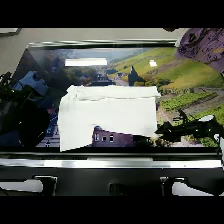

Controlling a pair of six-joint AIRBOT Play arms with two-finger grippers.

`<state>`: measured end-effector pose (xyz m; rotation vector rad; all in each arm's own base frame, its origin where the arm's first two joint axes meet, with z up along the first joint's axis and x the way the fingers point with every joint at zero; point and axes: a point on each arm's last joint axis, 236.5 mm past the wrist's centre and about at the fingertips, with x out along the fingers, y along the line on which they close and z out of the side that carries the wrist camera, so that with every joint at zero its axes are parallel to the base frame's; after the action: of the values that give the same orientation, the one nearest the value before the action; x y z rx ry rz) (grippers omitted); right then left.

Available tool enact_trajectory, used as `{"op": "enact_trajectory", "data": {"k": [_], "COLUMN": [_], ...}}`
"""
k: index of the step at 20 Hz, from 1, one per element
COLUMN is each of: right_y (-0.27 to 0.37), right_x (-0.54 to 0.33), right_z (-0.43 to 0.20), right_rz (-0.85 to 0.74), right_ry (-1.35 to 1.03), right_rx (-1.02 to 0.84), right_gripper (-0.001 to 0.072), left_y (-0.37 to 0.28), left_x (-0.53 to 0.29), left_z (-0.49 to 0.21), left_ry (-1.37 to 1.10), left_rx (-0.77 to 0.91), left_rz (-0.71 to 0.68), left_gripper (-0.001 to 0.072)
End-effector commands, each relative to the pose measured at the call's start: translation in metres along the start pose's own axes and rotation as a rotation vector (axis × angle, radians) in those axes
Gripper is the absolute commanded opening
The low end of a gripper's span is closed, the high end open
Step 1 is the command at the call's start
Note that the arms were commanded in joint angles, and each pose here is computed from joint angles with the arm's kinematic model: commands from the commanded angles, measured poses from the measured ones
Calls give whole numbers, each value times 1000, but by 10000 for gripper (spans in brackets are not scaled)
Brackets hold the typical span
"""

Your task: Fold the clothes and pants, and hang the long-sleeved shirts on hangers.

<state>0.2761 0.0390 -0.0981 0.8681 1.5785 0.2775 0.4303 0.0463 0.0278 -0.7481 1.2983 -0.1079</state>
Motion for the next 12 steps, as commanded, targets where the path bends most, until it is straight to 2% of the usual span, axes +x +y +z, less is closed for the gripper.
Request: {"op": "enact_trajectory", "data": {"k": [1,9,10,12], "right_y": [-3,1,-2,-6], "right_x": [7,12,13,15], "right_z": [4,-2,-1,5], "right_rz": [12,43,35,24], "right_ry": [-4,13,3,-30], "right_rx": [22,51,55,63], "right_gripper": [491,465,380,262], "left_y": [0,1,0,-1], "left_x": [0,0,0,1], "left_z": [0,7,7,6], "left_ry": [-1,-31,-30,-28], "left_rx": [0,-1,0,4], "left_rz": [1,2,2,1], "left_gripper": [550,550,550,550]}}
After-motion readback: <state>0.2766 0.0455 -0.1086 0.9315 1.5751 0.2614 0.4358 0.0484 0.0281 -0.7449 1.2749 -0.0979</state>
